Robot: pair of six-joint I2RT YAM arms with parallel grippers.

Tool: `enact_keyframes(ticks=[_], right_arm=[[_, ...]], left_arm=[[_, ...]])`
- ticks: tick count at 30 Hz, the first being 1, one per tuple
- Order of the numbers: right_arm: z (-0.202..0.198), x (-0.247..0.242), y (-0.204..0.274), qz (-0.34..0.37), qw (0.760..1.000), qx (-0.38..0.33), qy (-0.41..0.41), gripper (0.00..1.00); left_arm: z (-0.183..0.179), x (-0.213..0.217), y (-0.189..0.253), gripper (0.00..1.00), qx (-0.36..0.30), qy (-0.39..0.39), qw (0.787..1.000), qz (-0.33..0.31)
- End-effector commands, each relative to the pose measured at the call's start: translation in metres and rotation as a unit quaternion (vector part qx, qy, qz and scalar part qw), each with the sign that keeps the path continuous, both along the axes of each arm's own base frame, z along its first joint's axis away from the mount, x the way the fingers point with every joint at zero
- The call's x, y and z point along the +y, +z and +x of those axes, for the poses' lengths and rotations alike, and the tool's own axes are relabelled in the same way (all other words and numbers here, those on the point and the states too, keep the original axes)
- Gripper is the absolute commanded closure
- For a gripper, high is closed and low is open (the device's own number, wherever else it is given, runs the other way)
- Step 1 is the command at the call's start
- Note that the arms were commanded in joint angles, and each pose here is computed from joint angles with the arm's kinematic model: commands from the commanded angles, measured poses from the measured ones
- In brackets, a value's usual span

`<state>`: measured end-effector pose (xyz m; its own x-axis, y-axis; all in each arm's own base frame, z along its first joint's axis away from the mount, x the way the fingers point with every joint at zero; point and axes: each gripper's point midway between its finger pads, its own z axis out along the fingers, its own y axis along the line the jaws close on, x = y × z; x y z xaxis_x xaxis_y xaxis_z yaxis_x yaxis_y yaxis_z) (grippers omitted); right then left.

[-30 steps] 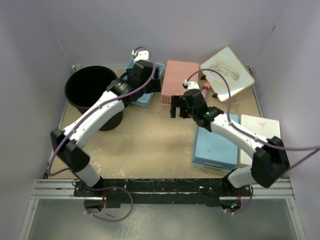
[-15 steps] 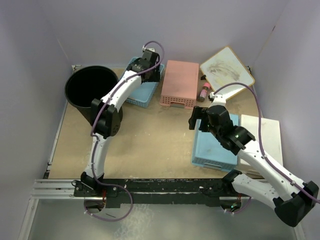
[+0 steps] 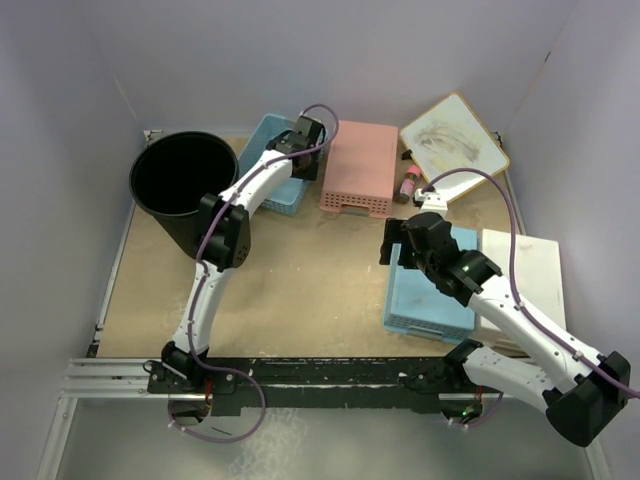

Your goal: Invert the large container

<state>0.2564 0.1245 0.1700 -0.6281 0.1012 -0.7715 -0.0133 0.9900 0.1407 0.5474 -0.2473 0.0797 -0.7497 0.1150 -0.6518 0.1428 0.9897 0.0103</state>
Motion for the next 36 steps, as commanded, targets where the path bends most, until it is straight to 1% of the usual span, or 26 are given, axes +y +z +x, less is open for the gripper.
enact_keyframes(ticks=[1, 3, 4, 5, 6, 11, 13, 15, 17, 21, 23, 25, 28, 29, 33, 35, 36], right_arm=[[0.005, -0.002, 0.006, 0.001, 1.0, -0.012, -0.015, 0.02], [0.006, -0.003, 0.008, 0.001, 1.0, -0.014, -0.017, 0.02], [0.006, -0.003, 0.009, 0.003, 1.0, -0.016, -0.018, 0.02], [0.007, -0.002, 0.01, 0.004, 1.0, -0.017, -0.018, 0.02], [0.008, -0.002, 0.011, 0.005, 1.0, -0.019, -0.018, 0.02], [0.012, 0.003, 0.015, 0.007, 1.0, -0.021, -0.012, 0.02], [0.013, 0.002, 0.015, 0.003, 1.0, -0.021, -0.012, 0.02], [0.013, 0.0, 0.016, -0.003, 1.0, -0.022, -0.015, 0.02], [0.017, -0.002, 0.033, 0.0, 0.999, -0.041, -0.022, 0.02], [0.016, -0.014, 0.047, -0.015, 0.997, -0.059, -0.038, 0.02], [0.017, -0.027, 0.059, -0.032, 0.995, -0.077, -0.062, 0.02], [0.018, -0.038, 0.073, -0.047, 0.991, -0.095, -0.079, 0.02], [0.017, -0.054, 0.093, -0.07, 0.985, -0.125, -0.1, 0.02], [0.018, -0.059, 0.099, -0.08, 0.982, -0.135, -0.105, 0.02], [0.022, -0.071, 0.128, -0.12, 0.974, -0.157, -0.114, 0.0], [0.024, -0.066, 0.151, -0.111, 0.975, -0.16, -0.104, 0.0], [0.025, -0.064, 0.162, -0.102, 0.976, -0.163, -0.101, 0.0]], left_arm=[[0.016, -0.002, 0.013, 0.73, -0.03, -0.013, 0.999, -0.011], [0.017, -0.002, 0.028, 0.89, -0.043, -0.014, 0.999, -0.016], [0.018, -0.003, 0.039, 0.94, -0.054, -0.014, 0.998, -0.021], [0.019, -0.004, 0.054, 0.98, -0.066, -0.016, 0.997, -0.026], [0.019, -0.004, 0.076, 1.0, -0.084, -0.016, 0.996, -0.033], [0.012, -0.003, 0.164, 1.0, -0.154, -0.025, 0.985, -0.066], [0.006, -0.006, 0.198, 1.0, -0.178, -0.034, 0.979, -0.091], [-0.001, -0.013, 0.228, 1.0, -0.196, -0.046, 0.972, -0.124], [-0.013, -0.023, 0.256, 1.0, -0.206, -0.063, 0.962, -0.166], [-0.042, -0.037, 0.304, 1.0, -0.225, -0.078, 0.941, -0.24], [-0.06, -0.046, 0.32, 1.0, -0.231, -0.086, 0.928, -0.278], [-0.083, -0.059, 0.323, 1.0, -0.228, -0.098, 0.919, -0.306], [-0.12, -0.073, 0.331, 1.0, -0.221, -0.118, 0.911, -0.327], [-0.135, -0.074, 0.339, 1.0, -0.22, -0.122, 0.904, -0.345], [-0.182, -0.087, 0.344, 1.0, -0.196, -0.151, 0.866, -0.434], [-0.203, -0.088, 0.343, 1.0, -0.176, -0.165, 0.848, -0.472], [-0.211, -0.087, 0.348, 1.0, -0.177, -0.169, 0.836, -0.492]])
